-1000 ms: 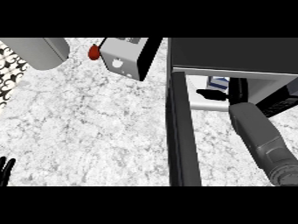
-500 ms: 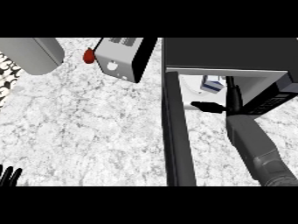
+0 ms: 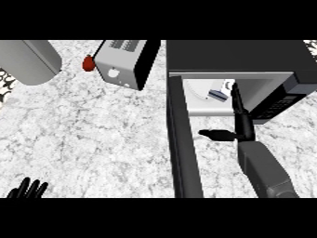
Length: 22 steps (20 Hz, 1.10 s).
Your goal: Pick up the milk, place it into the microwave and close the microwave
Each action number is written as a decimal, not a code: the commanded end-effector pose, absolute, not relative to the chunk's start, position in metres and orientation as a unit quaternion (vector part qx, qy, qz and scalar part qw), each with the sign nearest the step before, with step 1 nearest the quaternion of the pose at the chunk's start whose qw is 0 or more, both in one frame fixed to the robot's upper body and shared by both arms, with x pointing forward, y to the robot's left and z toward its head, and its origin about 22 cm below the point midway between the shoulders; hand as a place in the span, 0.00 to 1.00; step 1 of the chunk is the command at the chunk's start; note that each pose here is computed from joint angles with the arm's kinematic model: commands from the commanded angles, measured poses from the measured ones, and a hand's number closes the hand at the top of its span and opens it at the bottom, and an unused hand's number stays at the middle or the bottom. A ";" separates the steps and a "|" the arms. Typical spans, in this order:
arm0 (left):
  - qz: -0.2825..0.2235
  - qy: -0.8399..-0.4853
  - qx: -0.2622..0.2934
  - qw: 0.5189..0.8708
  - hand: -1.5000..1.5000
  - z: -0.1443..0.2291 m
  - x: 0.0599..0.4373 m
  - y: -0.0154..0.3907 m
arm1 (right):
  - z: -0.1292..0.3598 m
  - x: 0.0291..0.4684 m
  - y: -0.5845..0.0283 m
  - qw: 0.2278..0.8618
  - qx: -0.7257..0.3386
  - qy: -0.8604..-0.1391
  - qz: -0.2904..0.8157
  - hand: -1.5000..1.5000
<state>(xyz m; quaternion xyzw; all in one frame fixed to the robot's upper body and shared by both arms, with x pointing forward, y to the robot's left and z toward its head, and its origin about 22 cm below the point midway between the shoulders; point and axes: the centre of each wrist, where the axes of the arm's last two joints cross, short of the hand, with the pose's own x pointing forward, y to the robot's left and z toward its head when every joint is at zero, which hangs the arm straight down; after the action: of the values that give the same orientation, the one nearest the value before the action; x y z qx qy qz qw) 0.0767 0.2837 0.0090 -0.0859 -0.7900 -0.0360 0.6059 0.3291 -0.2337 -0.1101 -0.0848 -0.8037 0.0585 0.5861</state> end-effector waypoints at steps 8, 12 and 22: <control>-0.104 -0.778 -0.143 0.603 0.00 0.005 0.102 0.251 | -0.148 0.253 -0.247 0.582 -0.002 -0.812 0.040 0.00; -0.132 -0.772 -0.149 0.603 1.00 0.014 0.111 0.228 | -0.146 0.225 -0.275 0.577 0.014 -0.817 0.001 0.00; -0.223 -0.756 -0.148 0.597 1.00 0.020 0.160 0.177 | -0.093 0.171 -0.333 0.561 0.022 -0.827 -0.031 0.00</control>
<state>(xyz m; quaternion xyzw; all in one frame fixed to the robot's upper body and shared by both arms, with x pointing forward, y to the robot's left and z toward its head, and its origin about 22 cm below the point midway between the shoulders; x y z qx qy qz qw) 0.1466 0.1951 0.0164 -0.1516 -0.7649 -0.1844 0.5983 0.1925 -0.3107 -0.1148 0.0076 -0.8226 -0.0279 0.5679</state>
